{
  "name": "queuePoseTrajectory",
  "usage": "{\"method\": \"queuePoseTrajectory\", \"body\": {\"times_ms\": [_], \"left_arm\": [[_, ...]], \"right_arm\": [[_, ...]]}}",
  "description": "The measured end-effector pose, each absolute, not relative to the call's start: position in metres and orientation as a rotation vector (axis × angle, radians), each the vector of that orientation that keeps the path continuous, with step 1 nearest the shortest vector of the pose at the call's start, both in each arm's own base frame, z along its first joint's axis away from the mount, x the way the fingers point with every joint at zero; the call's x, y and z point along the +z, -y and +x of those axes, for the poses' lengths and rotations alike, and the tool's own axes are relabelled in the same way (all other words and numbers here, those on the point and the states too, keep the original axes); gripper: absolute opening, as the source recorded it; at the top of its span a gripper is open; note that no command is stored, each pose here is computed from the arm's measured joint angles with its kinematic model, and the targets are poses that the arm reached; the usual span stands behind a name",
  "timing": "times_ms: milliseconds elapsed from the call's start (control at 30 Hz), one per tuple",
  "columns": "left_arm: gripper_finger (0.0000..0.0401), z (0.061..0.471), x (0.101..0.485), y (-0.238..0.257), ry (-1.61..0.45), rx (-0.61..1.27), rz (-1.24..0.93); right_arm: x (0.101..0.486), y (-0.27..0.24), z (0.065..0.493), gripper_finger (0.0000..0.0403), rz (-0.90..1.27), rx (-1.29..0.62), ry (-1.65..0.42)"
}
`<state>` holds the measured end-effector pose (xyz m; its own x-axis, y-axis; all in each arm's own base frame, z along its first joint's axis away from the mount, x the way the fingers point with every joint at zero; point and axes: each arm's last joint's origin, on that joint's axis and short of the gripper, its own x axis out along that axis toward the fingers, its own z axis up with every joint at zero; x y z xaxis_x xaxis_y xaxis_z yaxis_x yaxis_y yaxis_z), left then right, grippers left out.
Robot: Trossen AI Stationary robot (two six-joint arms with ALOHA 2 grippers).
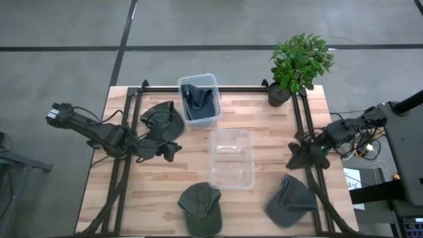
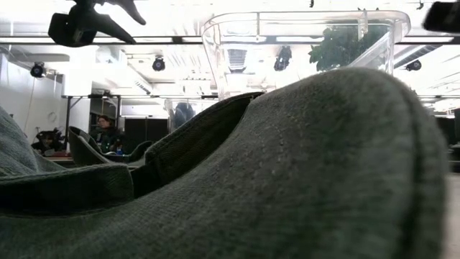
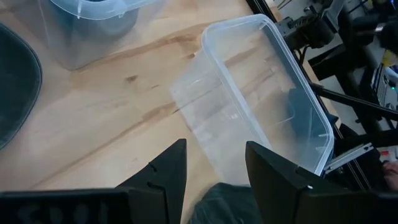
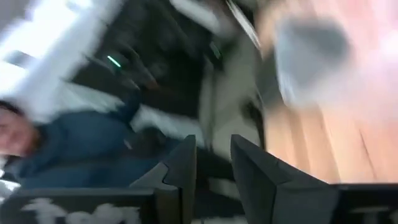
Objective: Pick & Place hat
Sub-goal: Put the blue cap into the top transparent bin
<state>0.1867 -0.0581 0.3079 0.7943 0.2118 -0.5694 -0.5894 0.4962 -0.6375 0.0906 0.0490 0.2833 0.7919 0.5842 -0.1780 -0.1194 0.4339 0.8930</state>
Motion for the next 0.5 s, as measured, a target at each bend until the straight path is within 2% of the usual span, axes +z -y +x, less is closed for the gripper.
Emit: {"method": "queuePoseTrajectory", "body": {"times_ms": [133,233,333,500], "left_arm": [[0.0156,0.187,0.308,0.058,-0.456,0.505,-0.925],[0.0156,0.186,0.308,0.058,-0.458,0.507,-0.922],[0.0156,0.186,0.307,0.058,-0.459,0.509,-0.92],[0.0156,0.186,0.307,0.058,-0.465,0.506,-0.893]], "right_arm": [[0.286,-0.056,0.095,0.0086,1.083,0.303,-0.909],[0.291,-0.06,0.093,0.0084,1.073,0.177,-1.128],[0.3,-0.064,0.094,0.0084,1.083,0.091,-1.233],[0.314,-0.079,0.104,0.0084,1.079,0.064,-1.276]]}}
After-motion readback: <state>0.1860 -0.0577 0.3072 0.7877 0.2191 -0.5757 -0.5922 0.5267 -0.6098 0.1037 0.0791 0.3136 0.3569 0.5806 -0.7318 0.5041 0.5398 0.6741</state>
